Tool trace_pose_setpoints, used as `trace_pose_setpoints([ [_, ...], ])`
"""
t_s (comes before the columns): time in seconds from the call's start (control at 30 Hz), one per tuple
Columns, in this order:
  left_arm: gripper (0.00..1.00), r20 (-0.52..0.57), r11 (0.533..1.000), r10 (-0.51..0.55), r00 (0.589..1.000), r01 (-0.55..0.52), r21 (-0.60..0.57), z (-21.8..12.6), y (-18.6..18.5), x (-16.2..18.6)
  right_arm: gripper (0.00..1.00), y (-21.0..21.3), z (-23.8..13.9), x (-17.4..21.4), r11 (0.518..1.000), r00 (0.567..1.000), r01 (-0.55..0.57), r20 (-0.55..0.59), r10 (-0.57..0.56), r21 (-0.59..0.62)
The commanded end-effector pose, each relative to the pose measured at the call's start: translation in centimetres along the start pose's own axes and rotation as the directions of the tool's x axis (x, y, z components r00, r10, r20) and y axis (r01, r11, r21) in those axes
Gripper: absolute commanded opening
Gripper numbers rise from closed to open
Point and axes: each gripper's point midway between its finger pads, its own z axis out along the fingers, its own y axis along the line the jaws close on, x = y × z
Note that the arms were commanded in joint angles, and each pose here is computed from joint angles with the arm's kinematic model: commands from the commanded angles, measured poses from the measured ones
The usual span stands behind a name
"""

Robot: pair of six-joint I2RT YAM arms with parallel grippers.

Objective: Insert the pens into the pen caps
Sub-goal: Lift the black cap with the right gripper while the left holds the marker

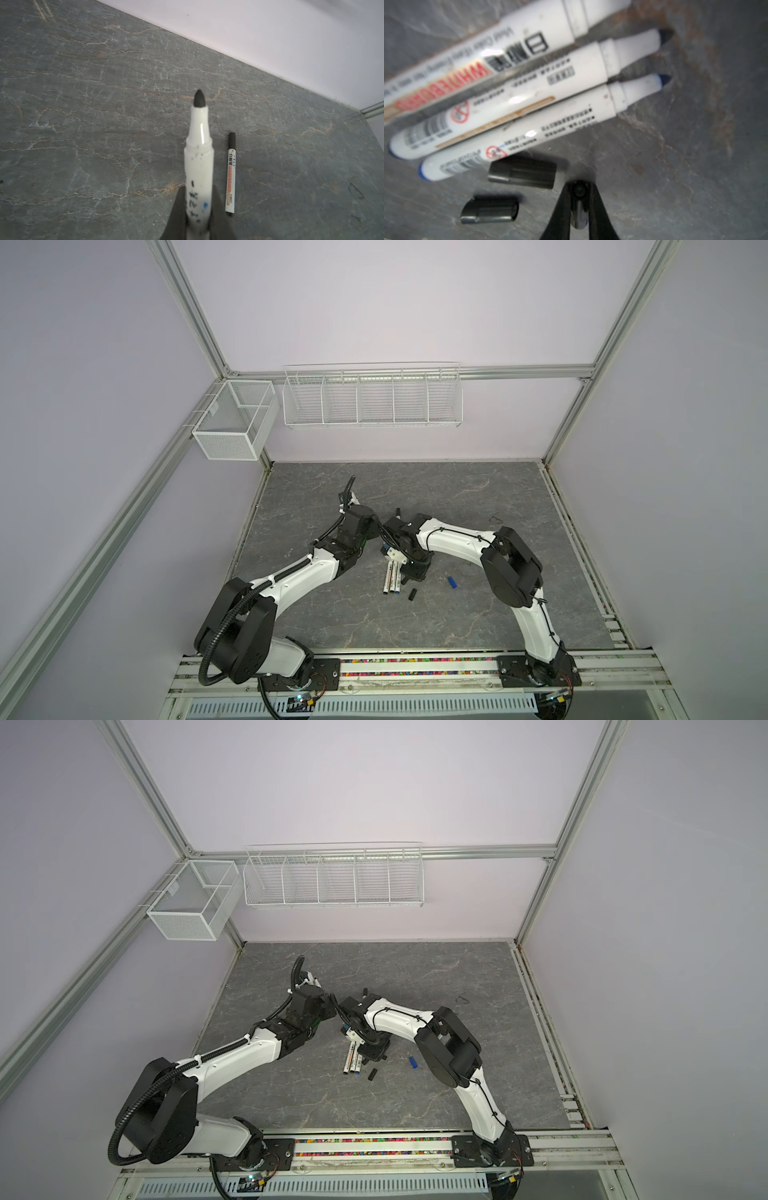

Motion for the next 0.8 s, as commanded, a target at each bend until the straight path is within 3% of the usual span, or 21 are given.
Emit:
trace_pose_setpoints([
  [0.0, 0.0, -0.008, 0.988, 0.051, 0.999, -0.049, 0.147, -0.3, -2.9, 0.0, 0.11, -1.5, -0.4, -2.4, 0.997, 0.987, -0.079, 0.14, 0.077, 0.013],
  [0.07, 0.0, -0.035, 0.965, 0.104, 0.994, -0.092, 0.246, -0.4, -4.7, 0.6, 0.09, -3.2, -2.4, -2.9, 0.986, 0.959, -0.168, 0.231, 0.166, -0.013],
  [0.17, 0.0, -0.086, 0.924, 0.162, 0.983, -0.121, 0.363, -0.4, -6.9, 1.9, 0.09, -6.2, -6.5, -3.4, 0.948, 0.857, -0.293, 0.405, 0.318, -0.123],
  [0.3, 0.0, -0.134, 0.868, 0.204, 0.97, -0.116, 0.482, -0.6, -9.0, 3.3, 0.08, -10.2, -12.5, -3.3, 0.867, 0.634, -0.375, 0.592, 0.498, -0.329],
  [0.4, 0.0, -0.166, 0.832, 0.234, 0.958, -0.109, 0.545, -0.8, -10.4, 4.3, 0.07, -12.5, -15.4, -2.9, 0.783, 0.48, -0.37, 0.619, 0.622, -0.5],
  [0.5, 0.0, -0.192, 0.806, 0.263, 0.945, -0.106, 0.582, -0.8, -11.5, 5.4, 0.08, -13.7, -17.0, -3.0, 0.695, 0.375, -0.312, 0.588, 0.717, -0.648],
  [0.57, 0.0, -0.201, 0.791, 0.293, 0.935, -0.119, 0.6, -0.8, -12.2, 6.3, 0.08, -13.7, -17.5, -3.4, 0.663, 0.346, -0.256, 0.574, 0.742, -0.703],
  [0.63, 0.0, -0.2, 0.774, 0.328, 0.923, -0.141, 0.617, -1.0, -13.0, 6.9, 0.08, -13.3, -17.7, -3.9, 0.647, 0.346, -0.216, 0.562, 0.751, -0.732],
  [0.77, 0.0, -0.21, 0.75, 0.372, 0.904, -0.16, 0.641, -1.1, -14.2, 7.8, 0.08, -13.3, -17.8, -4.1, 0.628, 0.313, -0.194, 0.559, 0.768, -0.754],
])
